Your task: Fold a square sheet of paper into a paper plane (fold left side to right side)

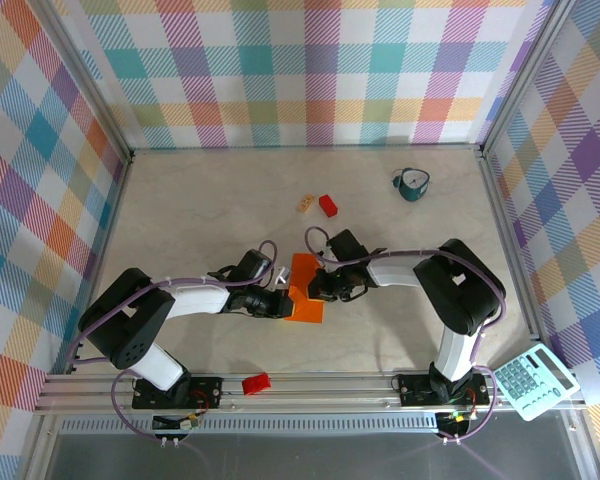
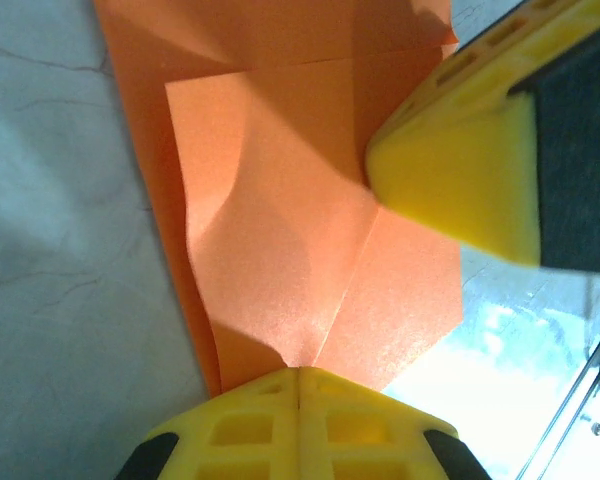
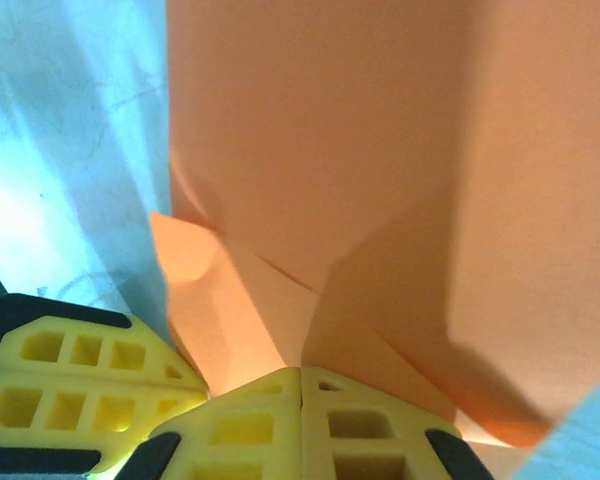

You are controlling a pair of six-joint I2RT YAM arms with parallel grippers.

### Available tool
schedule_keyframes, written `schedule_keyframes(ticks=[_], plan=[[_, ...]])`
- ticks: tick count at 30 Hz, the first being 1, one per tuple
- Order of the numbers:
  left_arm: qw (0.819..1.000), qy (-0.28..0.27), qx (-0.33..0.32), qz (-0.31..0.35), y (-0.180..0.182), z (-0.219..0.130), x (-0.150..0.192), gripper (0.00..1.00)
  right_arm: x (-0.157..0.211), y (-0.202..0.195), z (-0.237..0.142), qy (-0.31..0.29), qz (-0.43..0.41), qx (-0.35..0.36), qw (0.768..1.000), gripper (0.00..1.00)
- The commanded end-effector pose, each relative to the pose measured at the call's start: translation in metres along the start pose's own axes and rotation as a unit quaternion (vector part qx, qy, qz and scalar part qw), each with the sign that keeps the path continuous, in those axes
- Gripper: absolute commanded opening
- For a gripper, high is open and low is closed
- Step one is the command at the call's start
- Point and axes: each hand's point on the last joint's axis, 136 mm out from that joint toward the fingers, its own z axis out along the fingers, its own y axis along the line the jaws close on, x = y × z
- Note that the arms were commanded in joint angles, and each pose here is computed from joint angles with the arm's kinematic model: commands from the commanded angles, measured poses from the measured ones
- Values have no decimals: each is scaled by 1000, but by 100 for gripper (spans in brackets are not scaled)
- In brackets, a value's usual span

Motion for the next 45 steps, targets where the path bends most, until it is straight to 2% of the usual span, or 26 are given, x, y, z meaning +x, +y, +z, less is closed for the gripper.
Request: schedule_keyframes(ticks=[1,10,17,25,36,45], plan=[[995,58,-72,-32,41,6,40,0,-2,-44,-10,-12,23,71,997,0],[996,52,-62,-35,37,7,37,0,-9,-59,-29,-30,35,73,996,0],[997,42,-52,-32,30,6,30,0,-20,-23,-52,-58,9,35,998,0],[998,31,-42,-27,23,4,22,0,-7,25,-18,-24,-18,-25,999,0],[1000,8,-27,-8,3,-4,-3,1,9,-16,4,13,9,42,999,0],[999,-15,25,14,-32,-13,-28,0,25,-33,10,38,28,62,997,0]])
